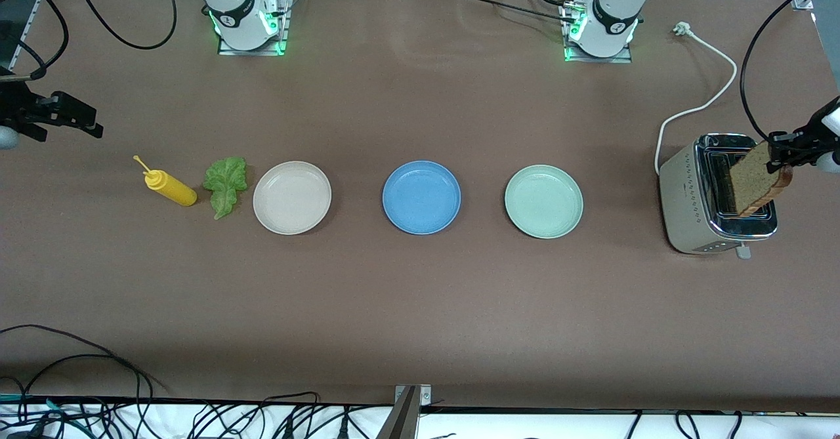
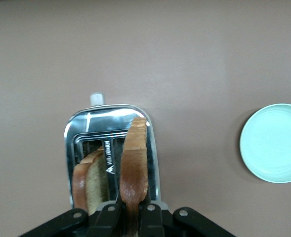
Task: Make sandwich in blue plate with both arms
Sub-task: 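Carry the bread slice with the left gripper to the blue plate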
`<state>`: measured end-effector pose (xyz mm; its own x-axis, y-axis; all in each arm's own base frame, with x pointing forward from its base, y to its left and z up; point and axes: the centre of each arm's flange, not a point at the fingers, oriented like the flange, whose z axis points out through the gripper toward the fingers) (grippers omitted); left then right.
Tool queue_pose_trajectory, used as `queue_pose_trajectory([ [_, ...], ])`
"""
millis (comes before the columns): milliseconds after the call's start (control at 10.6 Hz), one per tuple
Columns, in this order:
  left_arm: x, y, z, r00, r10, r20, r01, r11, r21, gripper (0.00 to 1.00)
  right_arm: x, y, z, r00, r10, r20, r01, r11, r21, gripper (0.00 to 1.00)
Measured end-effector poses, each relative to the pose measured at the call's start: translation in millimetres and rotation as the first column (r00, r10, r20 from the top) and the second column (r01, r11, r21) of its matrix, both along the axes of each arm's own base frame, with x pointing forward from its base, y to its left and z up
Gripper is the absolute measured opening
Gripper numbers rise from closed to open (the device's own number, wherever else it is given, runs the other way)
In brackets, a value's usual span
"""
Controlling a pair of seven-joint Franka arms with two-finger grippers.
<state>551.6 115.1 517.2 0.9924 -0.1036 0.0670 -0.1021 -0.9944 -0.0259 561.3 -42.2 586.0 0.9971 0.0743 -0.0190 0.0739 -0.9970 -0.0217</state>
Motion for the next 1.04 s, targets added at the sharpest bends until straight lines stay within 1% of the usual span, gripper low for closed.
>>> queue_pose_trajectory([
  [284, 7.1, -34.1, -5.5, 1.000, -0.012, -0.004, 0.011, 0.998, -0.057, 0.11, 0.1, 0.1, -0.1, 1.000, 0.000, 0.000, 0.000, 1.000, 0.000, 1.00],
  [379, 11.7, -60.1, -11.3, 1.000, 0.009, -0.017, -0.010, 0.997, -0.073, 0.11, 0.1, 0.1, 0.0, 1.000, 0.000, 0.000, 0.000, 1.000, 0.000, 1.00],
  [474, 15.9, -88.4, -18.3, 0.999, 0.037, -0.032, -0.041, 0.992, -0.123, 0.11, 0.1, 0.1, 0.0, 1.000, 0.000, 0.000, 0.000, 1.000, 0.000, 1.00],
  [569, 19.5, -111.1, -27.5, 0.997, 0.062, -0.055, -0.071, 0.980, -0.186, 0.11, 0.1, 0.1, 0.0, 1.000, 0.000, 0.000, 0.000, 1.000, 0.000, 1.00],
  [663, 22.7, -123.2, -37.6, 0.994, 0.076, -0.077, -0.091, 0.972, -0.219, 0.11, 0.2, 0.1, 0.0, 1.000, 0.000, 0.000, 0.000, 1.000, 0.000, 1.00],
  [853, 27.9, -146.4, -54.9, 0.985, 0.123, -0.117, -0.149, 0.960, -0.238, 0.11, 0.3, 0.2, -0.1, 1.000, 0.000, 0.000, 0.000, 1.000, 0.000, 1.00],
  [1042, 33.3, -198.9, -68.2, 0.974, 0.177, -0.142, -0.213, 0.927, -0.308, 0.11, 0.4, 0.4, -0.2, 1.000, 0.000, 0.000, 0.000, 1.000, 0.000, 1.00],
])
